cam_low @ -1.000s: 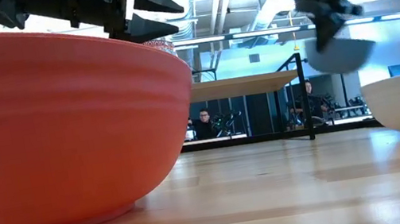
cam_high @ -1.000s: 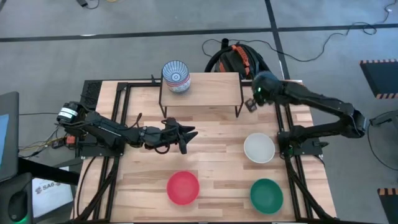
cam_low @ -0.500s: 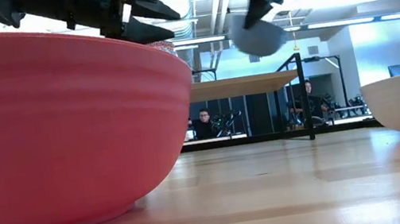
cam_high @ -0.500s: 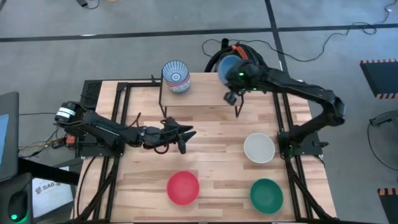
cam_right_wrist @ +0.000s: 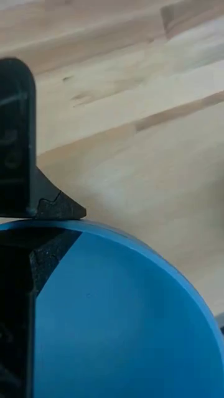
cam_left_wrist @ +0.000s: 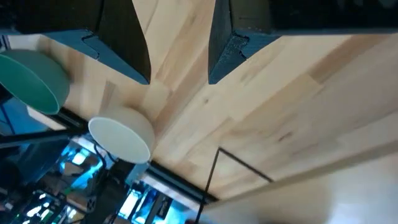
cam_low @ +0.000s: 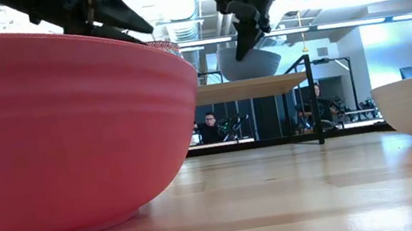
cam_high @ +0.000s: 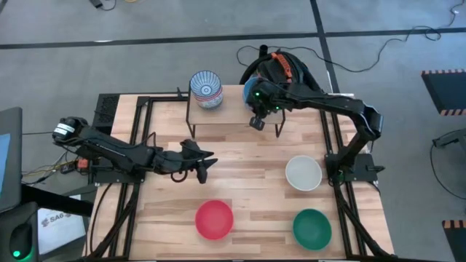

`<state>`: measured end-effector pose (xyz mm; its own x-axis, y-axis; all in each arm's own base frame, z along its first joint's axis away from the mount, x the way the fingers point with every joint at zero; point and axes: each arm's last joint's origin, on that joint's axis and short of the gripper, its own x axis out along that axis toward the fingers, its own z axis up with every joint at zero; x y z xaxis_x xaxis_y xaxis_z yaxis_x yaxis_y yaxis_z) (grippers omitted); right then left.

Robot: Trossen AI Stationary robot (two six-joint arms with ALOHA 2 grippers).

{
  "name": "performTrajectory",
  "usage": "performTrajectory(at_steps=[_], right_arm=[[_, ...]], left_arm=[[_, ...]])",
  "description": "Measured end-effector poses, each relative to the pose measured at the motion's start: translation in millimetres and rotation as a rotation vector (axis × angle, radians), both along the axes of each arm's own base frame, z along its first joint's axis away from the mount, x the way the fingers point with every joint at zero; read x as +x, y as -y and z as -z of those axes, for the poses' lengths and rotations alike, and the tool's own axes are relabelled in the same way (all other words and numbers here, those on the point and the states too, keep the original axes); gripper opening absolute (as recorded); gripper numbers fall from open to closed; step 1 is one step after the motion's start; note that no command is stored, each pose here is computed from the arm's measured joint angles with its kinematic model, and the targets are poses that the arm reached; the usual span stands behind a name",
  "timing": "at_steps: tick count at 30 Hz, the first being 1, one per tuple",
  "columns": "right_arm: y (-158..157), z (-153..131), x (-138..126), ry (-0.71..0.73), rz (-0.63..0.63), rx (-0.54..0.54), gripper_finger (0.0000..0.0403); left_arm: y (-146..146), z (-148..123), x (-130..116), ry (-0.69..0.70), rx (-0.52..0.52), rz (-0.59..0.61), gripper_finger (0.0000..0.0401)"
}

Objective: Place and stack bowls onto a shelf
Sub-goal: Put the blue bowl on the shelf, then stack the red bowl on top of the blue bowl on the shelf

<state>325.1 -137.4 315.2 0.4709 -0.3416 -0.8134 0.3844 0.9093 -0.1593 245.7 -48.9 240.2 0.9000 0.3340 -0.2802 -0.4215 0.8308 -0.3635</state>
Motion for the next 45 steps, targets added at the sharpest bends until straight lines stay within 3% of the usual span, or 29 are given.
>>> performTrajectory(at_steps=[6, 16, 22, 33, 45], right_arm=[[-1, -1, -2, 0.002, 0.02, 0.016, 0.0035], [-3, -2, -4, 0.022, 0.072, 0.063, 0.0131], [-13, -8, -4, 0.071, 0.106, 0.09, 0.018], [-68, -60, -23, 0.33, 0.141, 0.115, 0.0205], [-153, -51, -11, 0.372, 0.209, 0.263, 0.0203]], left_arm=[[3, 5, -1, -0.064, -0.044, 0.113, 0.0144], [7, 11, -3, -0.132, -0.105, 0.274, 0.0144], [11, 15, -5, -0.18, -0.203, 0.336, 0.0144], [44, 38, -7, -0.305, -0.287, 0.411, 0.0144], [75, 68, -4, -0.395, -0.342, 0.448, 0.0144]])
